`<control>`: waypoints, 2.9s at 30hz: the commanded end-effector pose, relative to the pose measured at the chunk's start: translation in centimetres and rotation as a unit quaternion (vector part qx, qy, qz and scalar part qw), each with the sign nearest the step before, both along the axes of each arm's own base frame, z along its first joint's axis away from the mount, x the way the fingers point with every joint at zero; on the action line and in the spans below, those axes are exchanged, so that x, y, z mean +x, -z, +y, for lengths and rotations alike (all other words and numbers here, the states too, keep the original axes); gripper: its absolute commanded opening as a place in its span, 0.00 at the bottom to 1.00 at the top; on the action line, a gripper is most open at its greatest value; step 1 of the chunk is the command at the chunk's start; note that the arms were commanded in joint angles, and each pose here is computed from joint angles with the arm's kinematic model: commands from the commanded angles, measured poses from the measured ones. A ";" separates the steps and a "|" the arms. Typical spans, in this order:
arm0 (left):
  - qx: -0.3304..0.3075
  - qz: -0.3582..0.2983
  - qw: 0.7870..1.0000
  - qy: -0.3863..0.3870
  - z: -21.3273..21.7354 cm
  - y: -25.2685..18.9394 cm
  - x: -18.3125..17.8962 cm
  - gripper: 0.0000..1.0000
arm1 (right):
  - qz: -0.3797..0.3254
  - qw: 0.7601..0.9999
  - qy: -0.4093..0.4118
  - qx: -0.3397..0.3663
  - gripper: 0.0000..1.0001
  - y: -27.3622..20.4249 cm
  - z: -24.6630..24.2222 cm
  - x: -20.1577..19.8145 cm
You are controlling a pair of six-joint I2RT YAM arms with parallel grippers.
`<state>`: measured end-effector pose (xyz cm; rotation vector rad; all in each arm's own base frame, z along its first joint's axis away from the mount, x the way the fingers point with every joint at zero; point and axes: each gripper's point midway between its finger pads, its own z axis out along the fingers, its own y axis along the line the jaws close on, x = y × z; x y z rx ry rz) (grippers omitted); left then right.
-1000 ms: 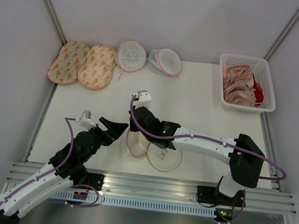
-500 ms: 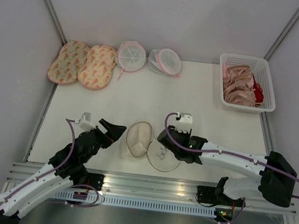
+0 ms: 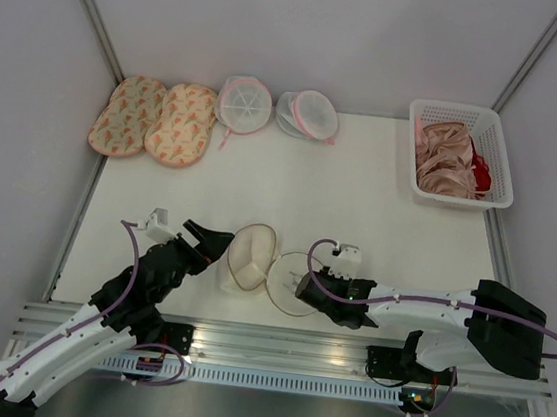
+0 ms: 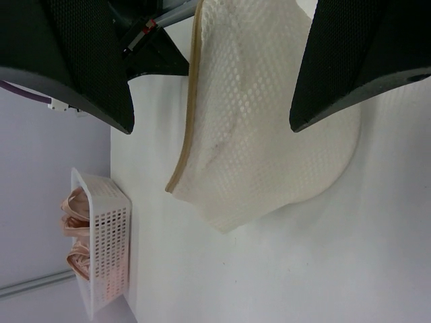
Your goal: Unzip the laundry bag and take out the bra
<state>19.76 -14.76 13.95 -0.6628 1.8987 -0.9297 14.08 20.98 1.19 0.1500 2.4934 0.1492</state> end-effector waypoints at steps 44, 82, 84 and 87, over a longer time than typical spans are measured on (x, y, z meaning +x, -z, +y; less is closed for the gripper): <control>0.000 -0.038 0.998 -0.058 4.7 -2.7 -1.7 1.00 | -0.242 0.900 -0.109 -0.345 0.00 -19.9 6.9 16.1; 0.001 -0.087 0.988 0.125 -8.8 -9.6 4.4 1.00 | -0.229 0.973 -0.009 -0.019 0.98 -20.3 -4.0 9.5; -0.005 -0.083 0.988 0.128 -9.6 -9.6 5.0 1.00 | -0.229 0.973 0.001 -0.013 0.98 -20.3 -5.0 9.2; 0.010 -0.057 0.989 0.137 -10.7 -10.0 5.7 1.00 | -0.224 0.974 0.011 -0.017 0.98 -19.8 -6.3 8.8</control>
